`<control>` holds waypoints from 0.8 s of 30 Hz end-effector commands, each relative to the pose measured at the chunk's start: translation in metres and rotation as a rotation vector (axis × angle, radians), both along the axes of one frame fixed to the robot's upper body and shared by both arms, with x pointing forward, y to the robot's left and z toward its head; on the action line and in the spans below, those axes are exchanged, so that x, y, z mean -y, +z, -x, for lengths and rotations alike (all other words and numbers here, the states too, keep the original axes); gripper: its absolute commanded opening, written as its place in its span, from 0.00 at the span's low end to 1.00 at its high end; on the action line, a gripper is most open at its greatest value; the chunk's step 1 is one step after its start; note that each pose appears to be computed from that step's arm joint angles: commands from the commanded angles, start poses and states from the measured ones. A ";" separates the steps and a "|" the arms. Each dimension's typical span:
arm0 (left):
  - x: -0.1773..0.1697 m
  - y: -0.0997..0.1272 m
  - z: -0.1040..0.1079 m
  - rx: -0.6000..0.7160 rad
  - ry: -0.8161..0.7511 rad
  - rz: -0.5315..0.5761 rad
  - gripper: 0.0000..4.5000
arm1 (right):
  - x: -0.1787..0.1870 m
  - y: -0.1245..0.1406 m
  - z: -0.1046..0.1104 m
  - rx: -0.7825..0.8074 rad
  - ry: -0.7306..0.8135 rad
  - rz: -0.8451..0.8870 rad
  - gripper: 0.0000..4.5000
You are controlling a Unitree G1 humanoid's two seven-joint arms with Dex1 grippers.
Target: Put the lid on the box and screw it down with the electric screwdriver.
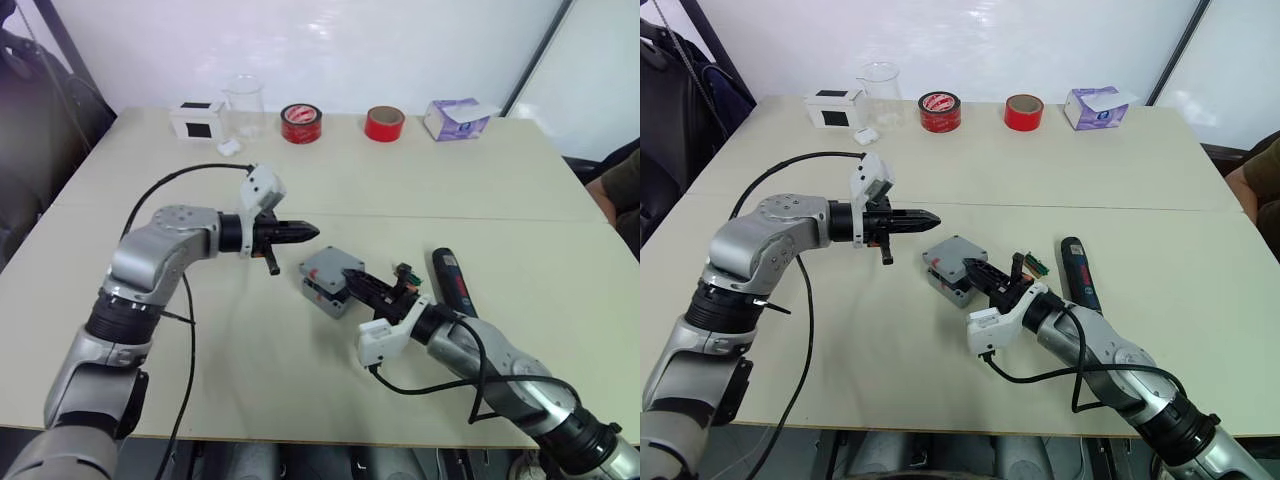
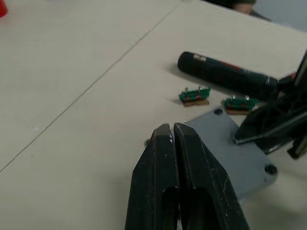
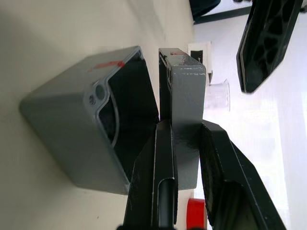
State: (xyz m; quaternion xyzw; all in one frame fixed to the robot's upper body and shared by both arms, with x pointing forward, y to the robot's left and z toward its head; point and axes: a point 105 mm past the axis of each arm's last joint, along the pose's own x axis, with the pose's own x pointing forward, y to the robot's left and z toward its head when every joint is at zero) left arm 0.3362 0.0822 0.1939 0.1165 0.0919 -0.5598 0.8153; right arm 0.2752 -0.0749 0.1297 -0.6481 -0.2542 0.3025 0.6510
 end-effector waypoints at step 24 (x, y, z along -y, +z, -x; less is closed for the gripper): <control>0.011 -0.011 0.008 0.033 -0.088 -0.038 0.02 | 0.007 -0.016 0.004 0.017 0.022 0.054 0.03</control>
